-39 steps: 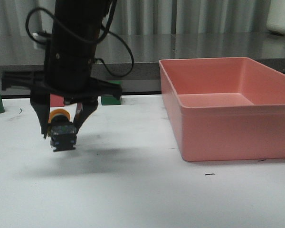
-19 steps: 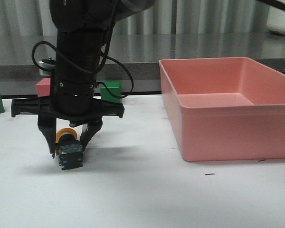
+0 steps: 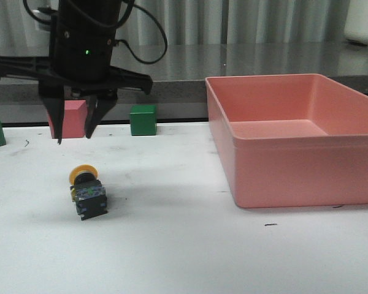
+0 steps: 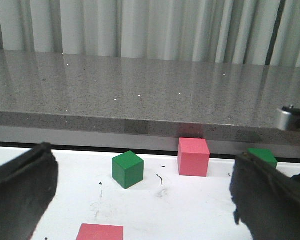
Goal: Place and stand button with both arms
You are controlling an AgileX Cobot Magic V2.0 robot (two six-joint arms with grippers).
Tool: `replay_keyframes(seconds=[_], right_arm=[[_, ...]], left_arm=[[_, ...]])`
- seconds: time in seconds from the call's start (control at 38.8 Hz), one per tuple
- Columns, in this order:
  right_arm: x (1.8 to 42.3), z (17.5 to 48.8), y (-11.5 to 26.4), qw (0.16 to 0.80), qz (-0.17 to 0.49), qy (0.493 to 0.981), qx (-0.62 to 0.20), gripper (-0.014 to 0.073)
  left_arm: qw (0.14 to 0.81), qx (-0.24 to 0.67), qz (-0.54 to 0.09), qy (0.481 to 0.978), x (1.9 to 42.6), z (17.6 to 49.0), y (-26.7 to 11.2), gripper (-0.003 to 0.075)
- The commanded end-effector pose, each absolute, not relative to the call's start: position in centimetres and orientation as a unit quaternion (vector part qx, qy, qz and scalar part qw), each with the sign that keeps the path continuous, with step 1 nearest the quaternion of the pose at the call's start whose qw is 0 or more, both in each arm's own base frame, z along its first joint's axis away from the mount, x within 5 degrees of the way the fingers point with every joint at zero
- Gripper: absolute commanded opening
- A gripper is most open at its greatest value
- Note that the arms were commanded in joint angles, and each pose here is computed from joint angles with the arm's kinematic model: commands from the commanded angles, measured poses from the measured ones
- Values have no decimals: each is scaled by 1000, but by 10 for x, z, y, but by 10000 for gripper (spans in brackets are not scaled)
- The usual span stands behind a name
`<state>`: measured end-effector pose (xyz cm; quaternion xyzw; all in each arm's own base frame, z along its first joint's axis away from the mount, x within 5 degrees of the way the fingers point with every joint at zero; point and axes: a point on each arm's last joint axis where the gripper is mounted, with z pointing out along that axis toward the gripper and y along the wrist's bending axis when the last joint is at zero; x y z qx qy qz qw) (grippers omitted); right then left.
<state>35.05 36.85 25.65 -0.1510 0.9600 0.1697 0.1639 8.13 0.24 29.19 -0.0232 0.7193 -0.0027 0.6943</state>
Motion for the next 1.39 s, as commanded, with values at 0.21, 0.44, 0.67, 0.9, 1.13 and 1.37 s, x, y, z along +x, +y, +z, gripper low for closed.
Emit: replay_keyframes(seconds=[0.21,0.44,0.67,0.9,1.13,1.37], right_arm=[[332,339,346,231,197,936,-178,-66],[321,367,315,232,125,944,-197,-69],[322,405,257,256,125,942,-177,-66],[317,419,173,264,98,954,-104,-66],[297,400,81,273,63,960,-5,-66],[252,364,14,300,31,951,71,-66]], left_arm=[[733,-24,-7,680,82,311,2,671],[733,-24,-7,680,82,311,2,671],[733,-24,-7,680,82,311,2,671],[733,-24,-7,680,82,311,2,671],[733,-24,-7,680,82,311,2,671],[733,-24,-7,680,82,311,2,671]])
